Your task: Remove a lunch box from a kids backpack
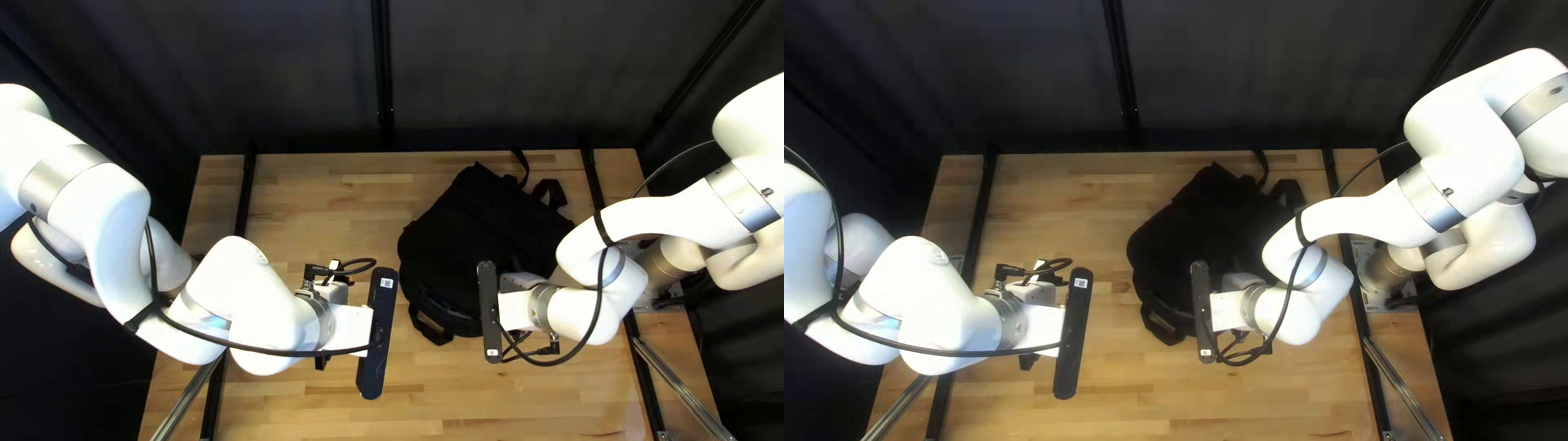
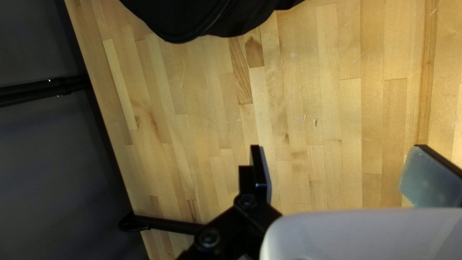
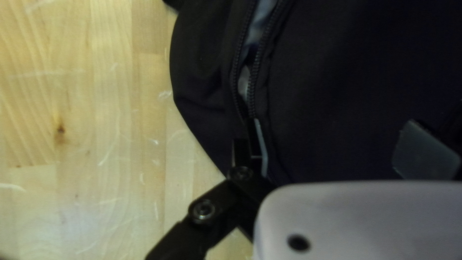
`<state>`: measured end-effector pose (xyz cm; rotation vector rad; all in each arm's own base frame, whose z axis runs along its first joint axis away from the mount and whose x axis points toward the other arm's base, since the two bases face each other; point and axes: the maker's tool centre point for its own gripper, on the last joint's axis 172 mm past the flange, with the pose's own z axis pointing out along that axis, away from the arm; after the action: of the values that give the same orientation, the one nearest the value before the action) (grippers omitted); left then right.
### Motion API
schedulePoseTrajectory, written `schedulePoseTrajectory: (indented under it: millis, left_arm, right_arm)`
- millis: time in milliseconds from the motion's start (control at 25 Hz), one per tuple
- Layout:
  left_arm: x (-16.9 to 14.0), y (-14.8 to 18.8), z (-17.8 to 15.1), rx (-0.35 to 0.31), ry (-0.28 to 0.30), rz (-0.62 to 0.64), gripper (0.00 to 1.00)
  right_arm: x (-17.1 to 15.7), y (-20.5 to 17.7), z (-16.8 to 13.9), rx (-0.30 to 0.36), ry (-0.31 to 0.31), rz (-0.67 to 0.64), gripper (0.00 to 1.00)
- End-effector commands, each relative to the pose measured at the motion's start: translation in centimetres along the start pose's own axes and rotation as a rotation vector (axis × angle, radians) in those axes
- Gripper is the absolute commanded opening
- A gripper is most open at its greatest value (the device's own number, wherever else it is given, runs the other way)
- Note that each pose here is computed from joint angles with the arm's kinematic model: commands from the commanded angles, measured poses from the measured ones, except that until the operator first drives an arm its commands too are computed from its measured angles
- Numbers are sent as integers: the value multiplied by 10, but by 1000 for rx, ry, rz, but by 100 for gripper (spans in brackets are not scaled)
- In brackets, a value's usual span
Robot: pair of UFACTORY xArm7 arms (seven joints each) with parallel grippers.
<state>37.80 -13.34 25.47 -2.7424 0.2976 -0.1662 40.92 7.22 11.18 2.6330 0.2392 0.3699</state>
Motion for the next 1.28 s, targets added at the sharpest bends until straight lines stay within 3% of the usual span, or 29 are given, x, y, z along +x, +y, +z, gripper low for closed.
schedulePoseTrajectory:
  millis: [40,280,680,760,800,840,1280]
  left_arm:
    - [0,0,0,0,0,0,100]
    - [0,0,0,0,0,0,100]
    - [0,0,0,0,0,0,100]
    - [0,0,0,0,0,0,100]
    - [0,0,0,0,0,0,100]
    - [0,0,0,0,0,0,100]
    - [0,0,0,0,0,0,100]
  right_arm:
    - [6,0,4,-9,-18,-32,100]
    - [12,-10,-5,-16,-32,-63,100]
    - [5,-7,13,-6,-31,-60,100]
    - [5,-6,15,-8,-30,-60,74]
    - [5,-6,16,-9,-30,-61,26]
    - [6,-6,13,-12,-28,-61,6]
    - [17,9,0,-46,-26,-66,6]
